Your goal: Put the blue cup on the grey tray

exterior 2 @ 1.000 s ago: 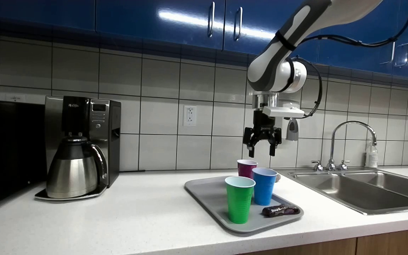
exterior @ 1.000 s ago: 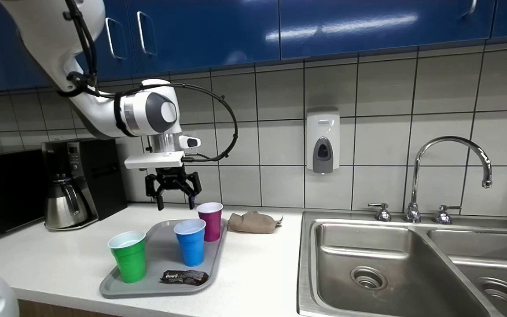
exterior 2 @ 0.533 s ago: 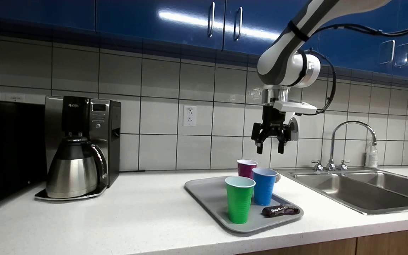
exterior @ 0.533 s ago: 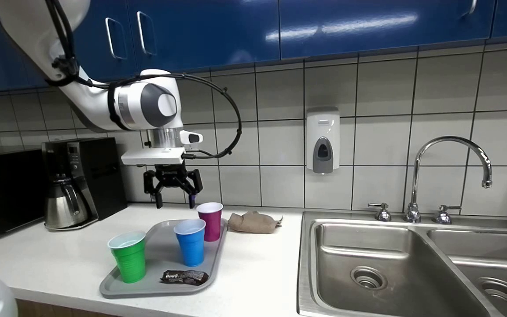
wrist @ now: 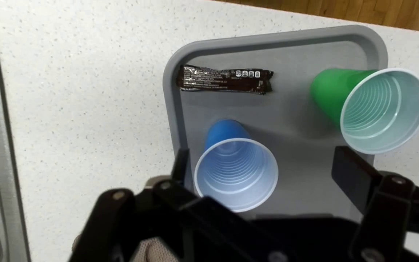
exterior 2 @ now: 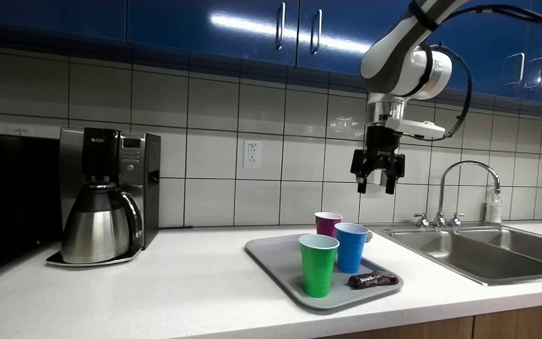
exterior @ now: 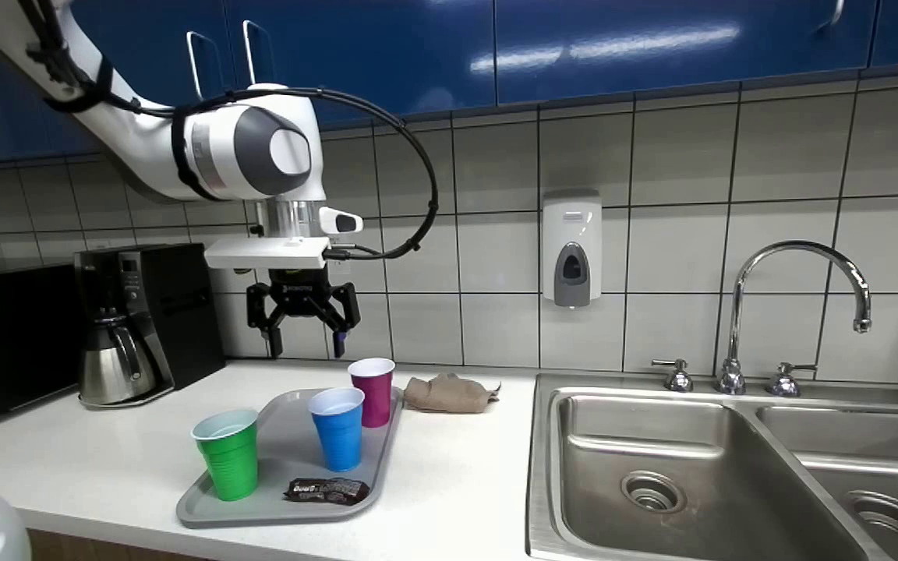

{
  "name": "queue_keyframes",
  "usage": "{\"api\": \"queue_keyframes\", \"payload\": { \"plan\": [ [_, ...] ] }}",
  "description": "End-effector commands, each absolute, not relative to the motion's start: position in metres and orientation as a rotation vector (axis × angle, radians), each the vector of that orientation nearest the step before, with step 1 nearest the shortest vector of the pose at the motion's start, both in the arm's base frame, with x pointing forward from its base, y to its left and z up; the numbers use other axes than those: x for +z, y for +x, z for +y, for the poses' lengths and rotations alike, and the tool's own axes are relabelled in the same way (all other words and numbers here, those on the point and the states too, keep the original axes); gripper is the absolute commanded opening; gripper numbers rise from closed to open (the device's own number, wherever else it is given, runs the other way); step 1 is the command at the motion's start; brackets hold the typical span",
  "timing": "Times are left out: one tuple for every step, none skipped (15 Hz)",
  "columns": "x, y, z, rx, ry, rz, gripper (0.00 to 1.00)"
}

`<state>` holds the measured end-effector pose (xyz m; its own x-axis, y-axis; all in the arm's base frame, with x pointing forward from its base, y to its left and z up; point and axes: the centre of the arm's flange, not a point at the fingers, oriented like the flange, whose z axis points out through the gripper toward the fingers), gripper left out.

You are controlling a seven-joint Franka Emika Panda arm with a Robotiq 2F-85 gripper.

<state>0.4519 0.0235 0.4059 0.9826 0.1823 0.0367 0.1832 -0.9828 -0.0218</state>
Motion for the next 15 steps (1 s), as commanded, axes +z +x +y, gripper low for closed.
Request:
{"api": "queue_keyframes", "payload": {
  "plan": [
    [0.426, 0.424, 0.011, -0.046, -3.073, -0.329, 1.0],
    [0.429, 0.421, 0.01, -0.039, -3.068, -0.339, 1.0],
    [0.432, 0.418, 0.008, -0.039, -3.067, -0.346, 1.0],
    [0.433, 0.415, 0.008, -0.03, -3.07, -0.351, 1.0],
    [0.433, 0.412, 0.007, 0.004, -3.073, -0.366, 1.0],
    [0.432, 0.408, 0.007, 0.052, -3.063, -0.401, 1.0],
    [0.425, 0.424, 0.012, 0.005, -3.083, -0.344, 1.0],
    [0.425, 0.423, 0.012, 0.014, -3.081, -0.35, 1.0],
    [0.425, 0.423, 0.012, 0.013, -3.082, -0.35, 1.0],
    [0.424, 0.423, 0.012, 0.015, -3.082, -0.349, 1.0],
    [0.423, 0.424, 0.012, 0.018, -3.082, -0.349, 1.0],
    [0.423, 0.424, 0.012, 0.018, -3.081, -0.349, 1.0],
    [0.423, 0.424, 0.012, 0.018, -3.081, -0.349, 1.0],
    [0.423, 0.424, 0.012, 0.019, -3.081, -0.349, 1.0],
    [0.423, 0.424, 0.012, 0.019, -3.081, -0.349, 1.0]
  ]
}}
